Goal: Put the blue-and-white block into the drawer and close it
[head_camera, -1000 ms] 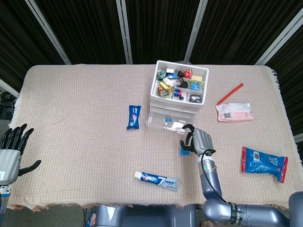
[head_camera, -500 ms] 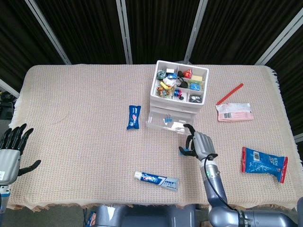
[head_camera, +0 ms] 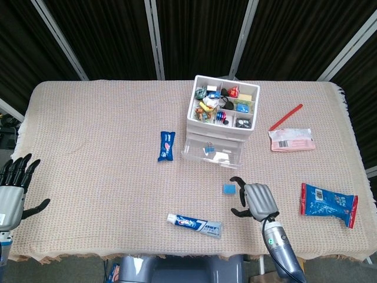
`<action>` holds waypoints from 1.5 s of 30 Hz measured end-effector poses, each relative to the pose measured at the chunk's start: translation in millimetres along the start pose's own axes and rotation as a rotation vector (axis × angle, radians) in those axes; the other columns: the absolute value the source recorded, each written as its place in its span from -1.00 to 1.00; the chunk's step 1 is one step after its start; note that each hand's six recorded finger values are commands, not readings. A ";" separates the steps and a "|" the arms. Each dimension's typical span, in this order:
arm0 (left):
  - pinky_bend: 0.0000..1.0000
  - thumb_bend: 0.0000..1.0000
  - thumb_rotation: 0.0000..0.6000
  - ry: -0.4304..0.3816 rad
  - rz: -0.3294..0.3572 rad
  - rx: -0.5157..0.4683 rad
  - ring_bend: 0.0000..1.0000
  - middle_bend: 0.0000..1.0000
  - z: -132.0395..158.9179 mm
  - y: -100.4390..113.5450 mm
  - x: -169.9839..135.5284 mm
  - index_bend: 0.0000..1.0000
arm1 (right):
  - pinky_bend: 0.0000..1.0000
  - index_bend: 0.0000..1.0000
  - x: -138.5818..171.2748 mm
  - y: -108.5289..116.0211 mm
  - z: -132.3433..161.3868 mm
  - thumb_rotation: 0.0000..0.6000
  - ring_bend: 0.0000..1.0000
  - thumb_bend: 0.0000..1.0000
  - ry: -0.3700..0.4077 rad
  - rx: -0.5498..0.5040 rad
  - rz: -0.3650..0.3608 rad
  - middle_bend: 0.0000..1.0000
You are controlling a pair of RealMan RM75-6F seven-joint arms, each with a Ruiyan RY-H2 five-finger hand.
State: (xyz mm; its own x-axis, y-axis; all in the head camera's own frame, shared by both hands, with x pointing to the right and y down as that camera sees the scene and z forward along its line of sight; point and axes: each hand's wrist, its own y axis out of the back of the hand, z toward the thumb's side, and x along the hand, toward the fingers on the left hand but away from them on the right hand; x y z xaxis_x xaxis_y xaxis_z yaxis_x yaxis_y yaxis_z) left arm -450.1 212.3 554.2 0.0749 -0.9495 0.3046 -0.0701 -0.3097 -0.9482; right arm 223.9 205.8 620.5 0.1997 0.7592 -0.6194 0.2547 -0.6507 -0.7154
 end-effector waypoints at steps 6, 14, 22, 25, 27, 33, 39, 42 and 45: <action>-1.00 -0.64 1.00 0.000 0.001 -0.001 -1.00 -1.00 -0.4 0.4 0.1 -0.82 | 0.01 -0.36 -4.9 -20.1 -11.2 1.00 0.53 -0.78 0.021 0.116 -0.029 0.56; -1.00 -0.64 1.00 -0.001 0.002 -0.003 -1.00 -1.00 -0.2 0.4 0.4 -0.82 | 0.01 -0.33 -19.9 -40.8 -10.9 1.00 0.53 -0.70 0.013 0.157 -0.042 0.56; -1.00 -0.64 1.00 -0.001 0.001 -0.006 -1.00 -1.00 -0.3 0.3 0.4 -0.82 | 0.01 -0.35 -37.7 -55.4 -11.6 1.00 0.54 -0.59 -0.035 0.175 -0.037 0.56; -1.00 -0.64 1.00 -0.001 0.001 -0.007 -1.00 -1.00 -0.3 0.3 0.5 -0.82 | 0.01 -0.36 -42.3 -57.0 -13.8 1.00 0.54 -0.56 -0.052 0.178 -0.039 0.56; -1.00 -0.64 1.00 -0.001 0.000 -0.007 -1.00 -1.00 -0.2 0.2 0.4 -0.82 | 0.01 -0.36 -45.1 -57.6 -15.7 1.00 0.54 -0.54 -0.063 0.179 -0.041 0.56; -1.00 -0.63 1.00 0.000 -0.003 -0.009 -1.00 -1.00 -0.2 -0.1 0.5 -0.82 | 0.01 -0.36 -52.6 -58.9 -18.2 1.00 0.54 -0.50 -0.089 0.180 -0.042 0.56; -1.00 -0.63 1.00 0.000 -0.003 -0.010 -1.00 -1.00 0.2 0.0 0.2 -0.82 | 0.01 -0.36 -54.1 -63.7 -22.4 1.00 0.54 -0.49 -0.110 0.188 -0.029 0.56; -1.00 -0.63 1.00 0.000 -0.003 -0.011 -1.00 -1.00 0.2 -0.1 0.1 -0.82 | 0.01 -0.36 -55.4 -65.4 -24.0 1.00 0.54 -0.45 -0.117 0.189 -0.027 0.56; -1.00 -0.64 1.00 0.000 -0.002 -0.011 -1.00 -1.00 0.2 0.0 0.2 -0.82 | 0.01 -0.34 -56.8 -67.1 -24.1 1.00 0.54 -0.41 -0.121 0.182 -0.026 0.57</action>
State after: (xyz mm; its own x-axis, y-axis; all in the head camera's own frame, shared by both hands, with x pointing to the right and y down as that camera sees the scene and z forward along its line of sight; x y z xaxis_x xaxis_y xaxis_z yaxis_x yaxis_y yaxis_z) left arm -449.9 212.2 554.3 0.0747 -0.9488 0.3069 -0.0808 -0.3125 -0.9465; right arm 218.3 206.6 711.6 0.0771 0.7757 -0.6263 0.0808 -0.6310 -0.7716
